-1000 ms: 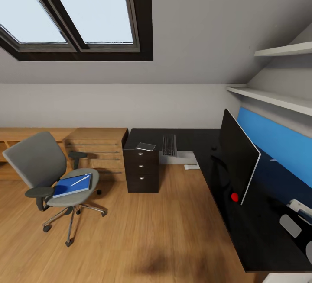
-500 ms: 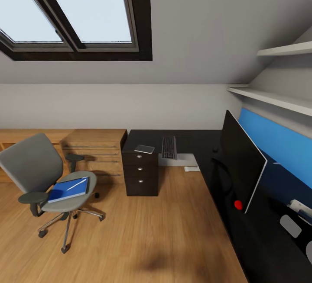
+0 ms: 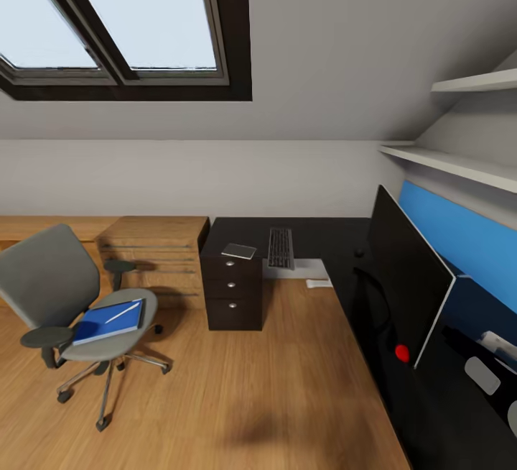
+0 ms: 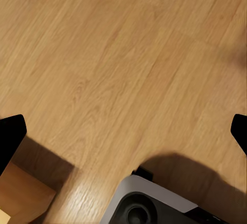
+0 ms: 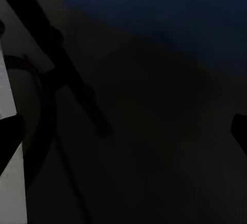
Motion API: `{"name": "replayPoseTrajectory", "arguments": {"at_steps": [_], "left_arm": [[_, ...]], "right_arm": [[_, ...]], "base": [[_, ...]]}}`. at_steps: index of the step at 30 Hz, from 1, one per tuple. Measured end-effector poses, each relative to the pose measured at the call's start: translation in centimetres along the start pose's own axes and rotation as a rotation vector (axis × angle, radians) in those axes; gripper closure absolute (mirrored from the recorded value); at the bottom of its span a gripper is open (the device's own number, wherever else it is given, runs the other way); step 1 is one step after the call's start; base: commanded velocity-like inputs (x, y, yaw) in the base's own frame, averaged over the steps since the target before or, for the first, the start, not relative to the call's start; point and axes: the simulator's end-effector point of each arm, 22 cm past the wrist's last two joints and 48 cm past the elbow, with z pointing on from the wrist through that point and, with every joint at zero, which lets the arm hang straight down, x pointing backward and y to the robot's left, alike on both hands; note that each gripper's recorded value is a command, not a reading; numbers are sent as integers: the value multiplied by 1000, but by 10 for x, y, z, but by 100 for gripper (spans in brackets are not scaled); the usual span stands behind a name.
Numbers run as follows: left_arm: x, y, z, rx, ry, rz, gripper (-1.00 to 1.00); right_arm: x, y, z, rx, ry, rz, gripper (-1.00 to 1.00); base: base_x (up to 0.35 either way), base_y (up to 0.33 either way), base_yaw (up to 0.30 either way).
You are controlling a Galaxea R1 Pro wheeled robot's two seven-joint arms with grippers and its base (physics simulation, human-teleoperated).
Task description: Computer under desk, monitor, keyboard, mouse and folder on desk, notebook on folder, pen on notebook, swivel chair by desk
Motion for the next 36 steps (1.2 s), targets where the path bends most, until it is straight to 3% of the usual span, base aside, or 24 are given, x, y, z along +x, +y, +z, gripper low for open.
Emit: {"name": "replayPoseTrajectory", "arguments": {"at_steps": [16,26,31,36], "left_arm": [[0,0,0,0,1,0,-100],[0,0,0,0,1,0,-100],[0,0,0,0,1,0,-100],[0,0,0,0,1,0,-100]], "right_arm": [[-5,1,0,-5,-25,-2,-100],[-6,16,0,-74,-35,-8,-100],[-4,32,-2,-144,-33,-61,-100],[-2,36,-3,-155,-32,-81,-100]], "base": [[33,0,0],[0,0,0],[0,0,0],[0,0,0]]}}
